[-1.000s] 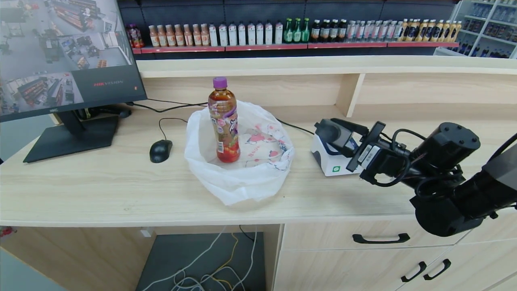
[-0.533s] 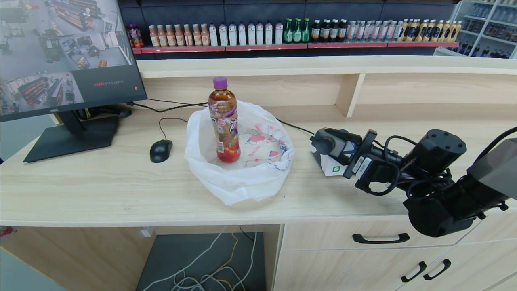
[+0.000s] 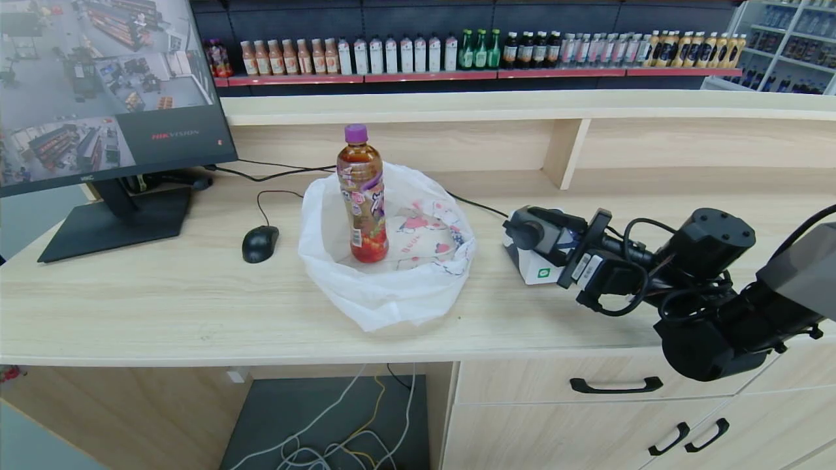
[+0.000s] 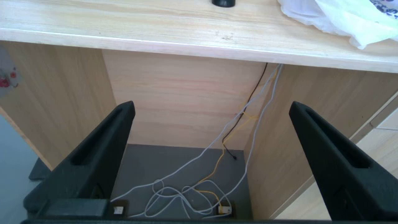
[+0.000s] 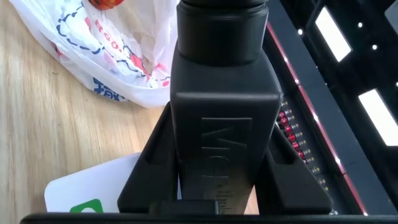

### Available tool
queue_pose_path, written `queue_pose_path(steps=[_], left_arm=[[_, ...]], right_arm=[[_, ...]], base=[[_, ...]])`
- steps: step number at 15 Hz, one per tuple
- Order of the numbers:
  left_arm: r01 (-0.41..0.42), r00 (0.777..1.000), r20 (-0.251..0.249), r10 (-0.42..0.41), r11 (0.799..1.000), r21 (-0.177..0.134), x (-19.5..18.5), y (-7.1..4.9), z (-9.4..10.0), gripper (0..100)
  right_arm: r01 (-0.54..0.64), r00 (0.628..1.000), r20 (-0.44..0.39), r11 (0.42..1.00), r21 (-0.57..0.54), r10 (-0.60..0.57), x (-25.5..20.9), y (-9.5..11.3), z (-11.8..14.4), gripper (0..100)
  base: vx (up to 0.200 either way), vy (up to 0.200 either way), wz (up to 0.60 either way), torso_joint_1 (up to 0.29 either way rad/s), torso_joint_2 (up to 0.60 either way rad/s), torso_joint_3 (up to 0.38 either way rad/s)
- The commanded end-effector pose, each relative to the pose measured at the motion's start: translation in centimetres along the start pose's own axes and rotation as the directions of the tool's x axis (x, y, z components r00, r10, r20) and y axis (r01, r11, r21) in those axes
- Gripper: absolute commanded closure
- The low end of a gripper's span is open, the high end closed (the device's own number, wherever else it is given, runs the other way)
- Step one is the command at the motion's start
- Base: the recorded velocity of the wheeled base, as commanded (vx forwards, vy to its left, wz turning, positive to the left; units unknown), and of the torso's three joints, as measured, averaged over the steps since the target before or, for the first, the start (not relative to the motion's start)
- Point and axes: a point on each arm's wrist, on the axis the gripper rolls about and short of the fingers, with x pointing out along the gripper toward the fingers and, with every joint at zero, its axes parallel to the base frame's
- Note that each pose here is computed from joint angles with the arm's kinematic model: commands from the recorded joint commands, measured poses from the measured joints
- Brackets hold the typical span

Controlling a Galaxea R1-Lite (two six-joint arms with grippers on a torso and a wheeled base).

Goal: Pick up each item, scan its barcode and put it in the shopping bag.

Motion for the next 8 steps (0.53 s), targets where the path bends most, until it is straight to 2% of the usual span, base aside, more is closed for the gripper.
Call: queue_pose_path(steps=[1, 8], left_arm=[[-0.001, 1.0, 0.0, 0.001, 1.0, 0.0, 0.0, 0.0, 0.0, 0], [-0.001, 1.0, 0.0, 0.001, 1.0, 0.0, 0.0, 0.0, 0.0, 0]], right_arm=[[0.009, 1.0, 0.004, 1.0, -0.01, -0.009, 0.02, -0.37, 0.16, 100], [0.014, 1.0, 0.007, 1.0, -0.015, -0.014, 0.02, -0.62, 0.27, 100]], base=[[0.0, 0.0, 0.0, 0.0, 0.0, 0.0], [0.0, 0.0, 0.0, 0.0, 0.0, 0.0]])
